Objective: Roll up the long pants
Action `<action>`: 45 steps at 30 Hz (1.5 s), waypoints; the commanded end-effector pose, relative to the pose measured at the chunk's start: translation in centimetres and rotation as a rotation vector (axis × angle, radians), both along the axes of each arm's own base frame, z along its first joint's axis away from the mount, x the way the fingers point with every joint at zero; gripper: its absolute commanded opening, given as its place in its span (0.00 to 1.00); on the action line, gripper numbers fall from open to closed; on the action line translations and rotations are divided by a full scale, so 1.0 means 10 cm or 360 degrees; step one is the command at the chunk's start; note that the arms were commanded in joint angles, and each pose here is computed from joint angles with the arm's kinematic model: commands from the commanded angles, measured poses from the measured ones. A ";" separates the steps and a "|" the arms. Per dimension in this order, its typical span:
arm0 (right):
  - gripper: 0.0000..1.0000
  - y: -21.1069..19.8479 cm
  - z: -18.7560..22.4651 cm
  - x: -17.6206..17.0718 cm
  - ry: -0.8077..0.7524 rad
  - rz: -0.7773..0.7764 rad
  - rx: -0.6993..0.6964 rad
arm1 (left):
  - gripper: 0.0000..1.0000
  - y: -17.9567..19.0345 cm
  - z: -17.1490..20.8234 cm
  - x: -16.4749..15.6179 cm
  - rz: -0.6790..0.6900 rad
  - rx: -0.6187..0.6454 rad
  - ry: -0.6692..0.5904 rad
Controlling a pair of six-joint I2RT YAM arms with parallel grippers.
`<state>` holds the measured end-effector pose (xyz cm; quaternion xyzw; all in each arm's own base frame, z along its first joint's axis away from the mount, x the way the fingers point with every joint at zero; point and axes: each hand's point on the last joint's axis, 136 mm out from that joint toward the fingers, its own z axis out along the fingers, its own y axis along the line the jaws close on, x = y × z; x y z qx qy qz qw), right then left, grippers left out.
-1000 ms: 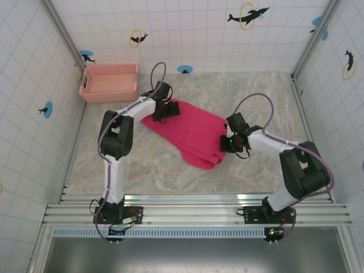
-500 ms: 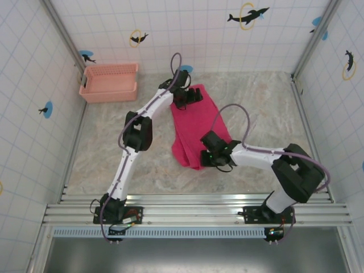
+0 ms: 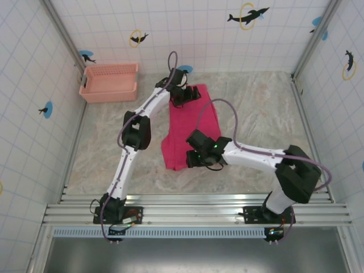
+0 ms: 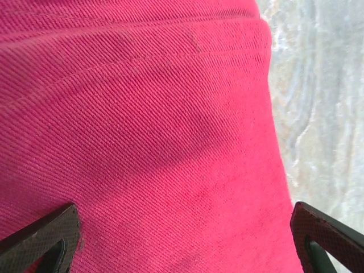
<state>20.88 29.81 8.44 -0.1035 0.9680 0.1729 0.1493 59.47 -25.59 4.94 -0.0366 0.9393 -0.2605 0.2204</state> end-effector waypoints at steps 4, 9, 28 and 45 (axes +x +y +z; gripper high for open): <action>0.76 -0.47 1.00 -0.16 -0.0422 0.0301 -0.0242 | 0.97 0.91 0.82 -0.22 0.0130 0.0583 -0.0316; 0.80 -0.61 1.25 -0.29 -0.0742 0.0920 -0.0316 | 0.98 1.23 1.70 -0.57 -0.0183 0.0978 -0.0641; 0.74 -0.82 -0.07 0.08 -0.0772 0.1560 -0.1202 | 0.97 1.38 1.28 -2.75 -0.0762 0.1297 -0.0525; 0.48 -0.80 -0.54 0.25 -0.0487 0.1600 -0.1030 | 0.98 1.15 0.92 -3.38 -0.1062 0.0961 -0.0349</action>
